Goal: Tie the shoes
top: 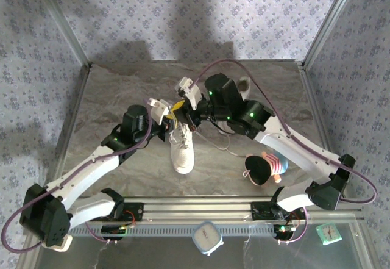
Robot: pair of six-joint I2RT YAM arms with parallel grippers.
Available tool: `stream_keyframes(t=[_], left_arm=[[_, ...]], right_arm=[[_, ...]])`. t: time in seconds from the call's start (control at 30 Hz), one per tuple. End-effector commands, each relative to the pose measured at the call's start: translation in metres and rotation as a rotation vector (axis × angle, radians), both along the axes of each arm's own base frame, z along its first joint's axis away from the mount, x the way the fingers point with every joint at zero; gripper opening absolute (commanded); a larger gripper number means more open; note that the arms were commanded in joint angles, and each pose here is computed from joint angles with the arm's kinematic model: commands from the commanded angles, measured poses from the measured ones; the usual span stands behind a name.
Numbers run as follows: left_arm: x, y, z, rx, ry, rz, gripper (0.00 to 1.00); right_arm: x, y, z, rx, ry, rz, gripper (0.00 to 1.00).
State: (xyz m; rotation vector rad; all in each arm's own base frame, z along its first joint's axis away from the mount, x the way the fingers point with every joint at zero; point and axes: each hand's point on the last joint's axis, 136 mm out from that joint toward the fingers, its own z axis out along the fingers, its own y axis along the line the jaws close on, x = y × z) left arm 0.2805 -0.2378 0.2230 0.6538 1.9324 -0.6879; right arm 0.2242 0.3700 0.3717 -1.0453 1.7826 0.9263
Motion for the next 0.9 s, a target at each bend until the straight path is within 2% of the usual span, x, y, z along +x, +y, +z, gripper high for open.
stream_keyframes(t=[0.0,0.2,0.63,0.87], left_arm=[[0.002,-0.004,0.009,0.062,-0.04,-0.037,0.0],[0.003,-0.011,0.002,0.117,-0.037,-0.088,0.0],[0.02,-0.015,-0.018,0.196,0.016,-0.082,0.0],[0.029,-0.017,-0.024,0.261,0.031,-0.089,0.0]], right_arm=[[-0.004,-0.003,0.014,0.053,-0.001,0.012,0.0],[0.004,-0.01,0.008,0.061,0.016,-0.029,0.0],[0.064,-0.068,-0.017,0.097,0.102,-0.33,0.0],[0.075,-0.077,-0.029,0.094,0.145,-0.361,0.0]])
